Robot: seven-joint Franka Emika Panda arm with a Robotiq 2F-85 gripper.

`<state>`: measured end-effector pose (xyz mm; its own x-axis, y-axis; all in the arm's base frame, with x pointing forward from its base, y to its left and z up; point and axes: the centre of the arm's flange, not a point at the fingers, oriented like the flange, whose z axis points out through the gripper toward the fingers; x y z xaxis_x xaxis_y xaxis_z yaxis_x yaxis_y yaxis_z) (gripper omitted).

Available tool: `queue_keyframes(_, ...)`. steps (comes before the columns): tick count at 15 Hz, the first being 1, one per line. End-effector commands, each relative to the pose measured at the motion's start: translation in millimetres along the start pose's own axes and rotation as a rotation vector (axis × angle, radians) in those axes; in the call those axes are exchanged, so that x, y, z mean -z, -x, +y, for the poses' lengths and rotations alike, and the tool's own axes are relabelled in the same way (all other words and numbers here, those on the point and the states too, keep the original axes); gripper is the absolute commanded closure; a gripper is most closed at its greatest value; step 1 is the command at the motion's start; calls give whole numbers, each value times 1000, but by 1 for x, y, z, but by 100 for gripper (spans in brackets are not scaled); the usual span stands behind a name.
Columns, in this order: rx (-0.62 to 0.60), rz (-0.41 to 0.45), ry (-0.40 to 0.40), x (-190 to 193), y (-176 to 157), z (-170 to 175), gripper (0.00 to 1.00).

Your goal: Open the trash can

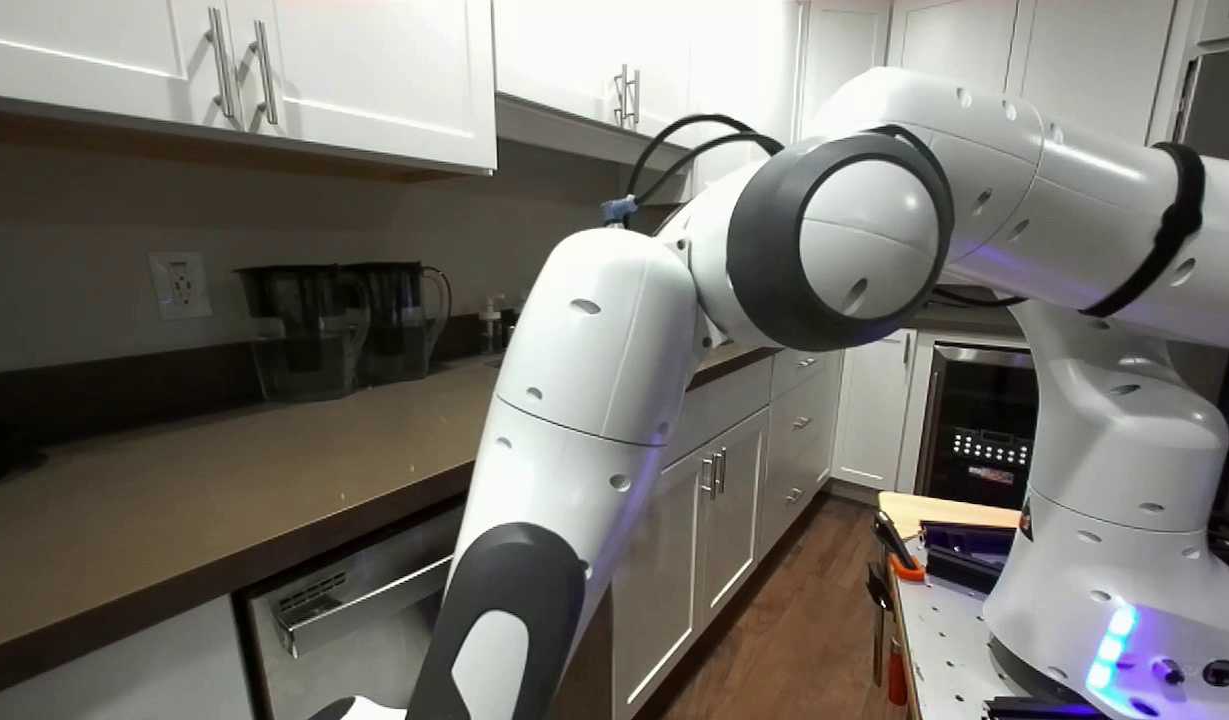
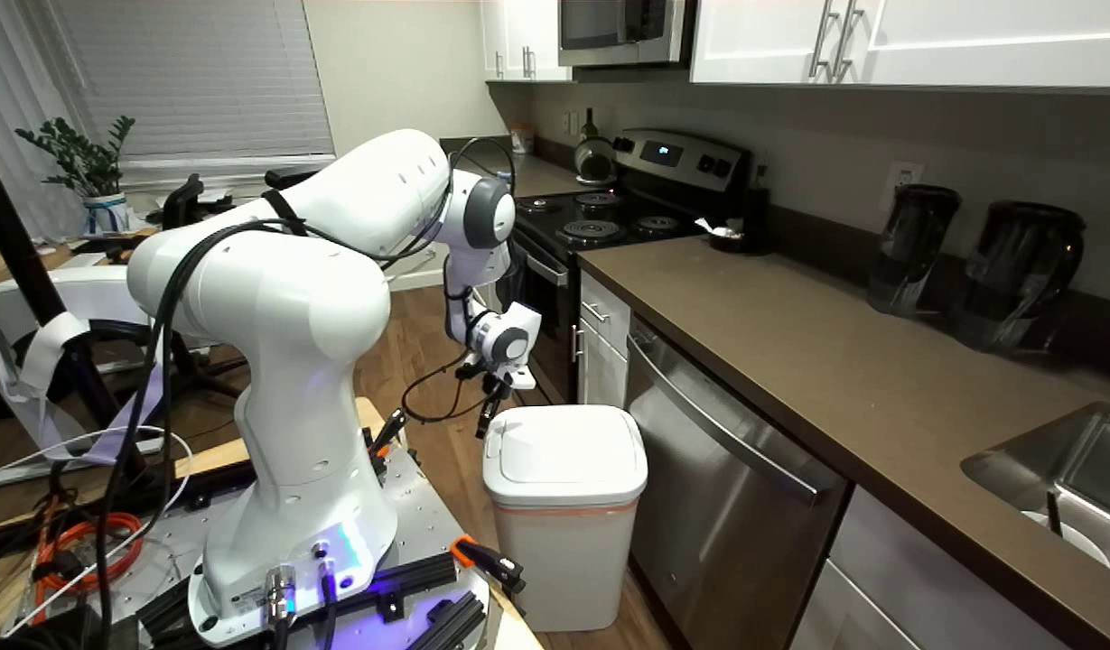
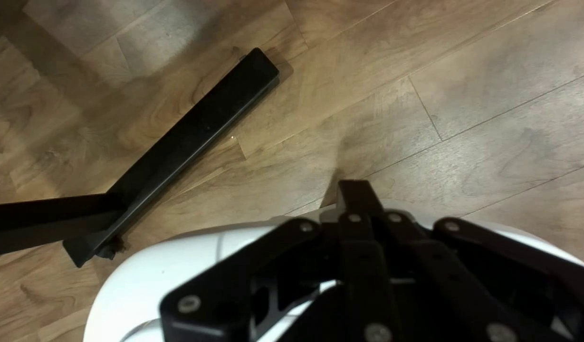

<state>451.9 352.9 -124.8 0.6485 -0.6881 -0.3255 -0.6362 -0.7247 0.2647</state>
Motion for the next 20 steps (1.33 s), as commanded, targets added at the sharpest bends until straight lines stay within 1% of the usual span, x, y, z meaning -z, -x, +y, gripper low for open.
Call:
queue_keyframes(1, -23, 9, 37, 14, 4, -1, 100)
queue_keyframes(4, -34, 12, 47, 17, -1, -2, 100)
queue_keyframes(8, -52, 21, 81, 17, -13, -4, 100)
queue_keyframes(12, -12, 4, 87, 13, -31, -11, 100)
queue_keyframes(15, 3, -12, 94, 7, -37, -17, 100)
queue_keyframes(18, 22, -41, 97, 0, -40, -22, 100)
queue_keyframes(20, 41, -48, 88, 2, -35, -23, 100)
